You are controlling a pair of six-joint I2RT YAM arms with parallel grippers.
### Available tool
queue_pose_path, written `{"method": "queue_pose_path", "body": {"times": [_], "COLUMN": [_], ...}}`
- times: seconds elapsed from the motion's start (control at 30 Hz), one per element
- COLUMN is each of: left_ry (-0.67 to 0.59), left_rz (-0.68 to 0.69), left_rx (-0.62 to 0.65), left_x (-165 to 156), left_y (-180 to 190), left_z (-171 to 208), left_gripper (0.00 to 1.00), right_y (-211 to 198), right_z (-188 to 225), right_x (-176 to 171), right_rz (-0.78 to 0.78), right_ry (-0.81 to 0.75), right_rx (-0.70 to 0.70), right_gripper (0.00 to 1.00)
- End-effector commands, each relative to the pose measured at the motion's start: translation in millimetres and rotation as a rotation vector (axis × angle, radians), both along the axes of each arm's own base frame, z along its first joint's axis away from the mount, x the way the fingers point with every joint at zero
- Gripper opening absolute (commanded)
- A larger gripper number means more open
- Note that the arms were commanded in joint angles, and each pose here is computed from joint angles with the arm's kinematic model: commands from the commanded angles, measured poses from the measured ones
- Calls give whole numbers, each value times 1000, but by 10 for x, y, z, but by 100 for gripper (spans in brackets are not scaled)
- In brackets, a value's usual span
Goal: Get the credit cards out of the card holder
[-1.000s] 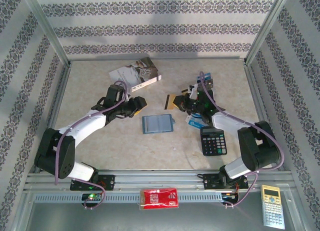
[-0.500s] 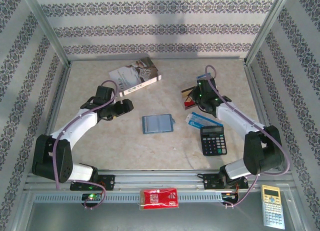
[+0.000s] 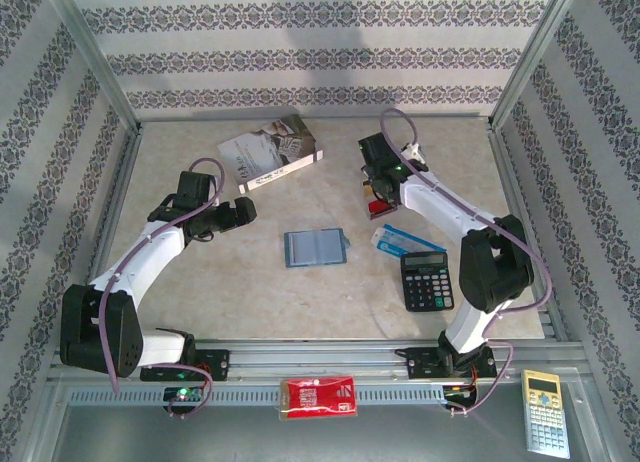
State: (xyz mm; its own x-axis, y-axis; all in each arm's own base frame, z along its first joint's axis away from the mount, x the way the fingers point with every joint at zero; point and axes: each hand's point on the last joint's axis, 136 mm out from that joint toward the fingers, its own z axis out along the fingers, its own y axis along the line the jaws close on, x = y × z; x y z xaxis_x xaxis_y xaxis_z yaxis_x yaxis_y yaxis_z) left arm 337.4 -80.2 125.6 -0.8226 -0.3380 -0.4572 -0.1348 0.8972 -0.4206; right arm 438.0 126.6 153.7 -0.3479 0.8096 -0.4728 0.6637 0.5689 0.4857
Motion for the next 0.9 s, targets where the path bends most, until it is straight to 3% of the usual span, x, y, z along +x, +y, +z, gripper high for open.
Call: {"method": "queue_pose_path", "body": {"times": [0.0,0.23,0.87], "left_ry": [18,20,16], "left_rz": [-6,1,7], "left_rx": [24,21,-19], "left_x": [-86,-84,-92], "left_y": [82,99,73], "left_z": [-39,-48,36], "left_gripper": [100,100,100], "right_y": [-133,-122,-48], "right_z": [16,-112,-321], "right_x": [-40,-32,22], "right_rz": [-141,-234,-281], "right_ry": [13,58,102], "right_rx": [-35,-2,64], "right_gripper": [0,0,1]}}
